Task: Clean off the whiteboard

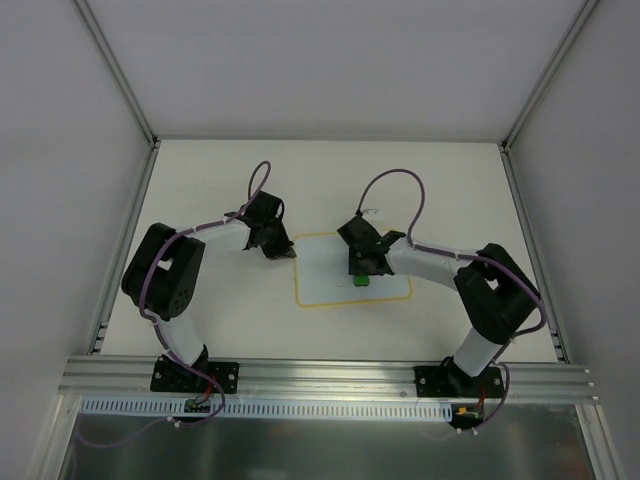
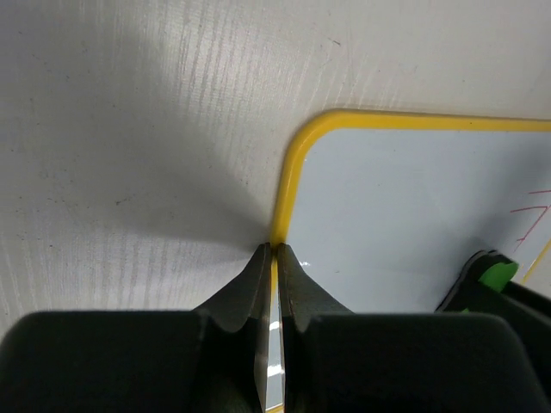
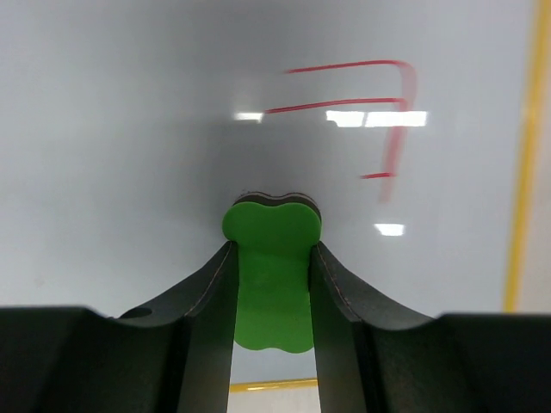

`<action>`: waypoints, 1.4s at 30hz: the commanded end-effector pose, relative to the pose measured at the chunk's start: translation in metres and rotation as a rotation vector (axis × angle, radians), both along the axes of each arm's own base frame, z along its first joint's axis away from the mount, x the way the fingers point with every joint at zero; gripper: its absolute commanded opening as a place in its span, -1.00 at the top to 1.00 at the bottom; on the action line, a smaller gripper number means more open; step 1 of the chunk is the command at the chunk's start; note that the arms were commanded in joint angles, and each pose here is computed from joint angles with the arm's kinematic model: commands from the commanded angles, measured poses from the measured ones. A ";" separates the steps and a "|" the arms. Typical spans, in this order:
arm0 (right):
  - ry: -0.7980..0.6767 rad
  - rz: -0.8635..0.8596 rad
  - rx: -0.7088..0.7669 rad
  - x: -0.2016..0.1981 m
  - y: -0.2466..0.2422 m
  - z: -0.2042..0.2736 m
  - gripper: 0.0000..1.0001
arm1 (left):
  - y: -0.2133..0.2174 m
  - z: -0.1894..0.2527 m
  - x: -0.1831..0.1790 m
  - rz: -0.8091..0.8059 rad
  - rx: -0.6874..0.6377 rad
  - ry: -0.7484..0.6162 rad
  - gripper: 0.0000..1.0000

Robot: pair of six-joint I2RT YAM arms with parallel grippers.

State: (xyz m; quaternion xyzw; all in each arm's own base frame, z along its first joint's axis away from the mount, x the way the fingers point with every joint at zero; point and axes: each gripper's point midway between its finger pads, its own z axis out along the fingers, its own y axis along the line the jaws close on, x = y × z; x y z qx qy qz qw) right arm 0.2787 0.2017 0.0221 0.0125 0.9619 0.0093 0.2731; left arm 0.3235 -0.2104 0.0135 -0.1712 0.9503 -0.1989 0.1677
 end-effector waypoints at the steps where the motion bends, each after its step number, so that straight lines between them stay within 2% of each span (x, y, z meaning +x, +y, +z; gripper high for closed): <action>1: 0.186 0.207 0.011 -0.050 0.052 -0.025 0.99 | 0.046 -0.036 -0.037 0.024 0.187 0.139 1.00; 4: 0.195 0.326 0.034 -0.059 0.089 -0.024 0.99 | 0.047 -0.035 -0.036 0.028 0.184 0.135 1.00; 12: 0.202 0.445 0.084 -0.067 0.115 -0.029 0.99 | 0.048 -0.036 -0.036 0.038 0.182 0.141 1.00; 14: 0.189 0.385 0.049 -0.061 0.097 -0.031 0.99 | 0.048 -0.035 -0.036 0.040 0.181 0.141 1.00; 15: 0.201 0.330 0.001 -0.063 0.072 -0.042 0.99 | 0.049 -0.035 -0.036 0.042 0.179 0.140 1.00; 17: 0.188 0.211 0.006 -0.061 0.041 -0.037 0.99 | 0.050 -0.034 -0.037 0.044 0.176 0.142 1.00; 18: 0.204 0.126 -0.043 -0.064 0.003 -0.048 0.99 | 0.050 -0.033 -0.037 0.047 0.175 0.139 1.00; 22: 0.141 -0.050 -0.073 -0.068 -0.056 -0.034 0.99 | 0.050 -0.031 -0.037 0.045 0.167 0.137 1.00; 26: 0.056 -0.116 -0.070 -0.062 -0.067 -0.020 0.99 | 0.050 -0.031 -0.036 0.043 0.163 0.137 1.00; 29: 0.051 -0.061 -0.007 -0.049 -0.042 -0.023 0.99 | 0.047 -0.031 -0.037 0.041 0.152 0.143 1.00; 32: 0.075 0.071 0.052 -0.046 0.003 -0.033 0.99 | 0.047 -0.030 -0.038 0.040 0.145 0.144 1.00; 36: 0.076 0.280 0.129 -0.039 0.091 -0.021 0.99 | 0.047 -0.030 -0.040 0.044 0.140 0.148 1.00; 40: 0.098 0.385 0.176 -0.040 0.137 -0.024 0.99 | 0.045 -0.030 -0.042 0.044 0.129 0.154 1.00; 42: 0.112 0.413 0.174 -0.044 0.144 -0.029 0.99 | 0.046 -0.030 -0.042 0.047 0.130 0.154 1.00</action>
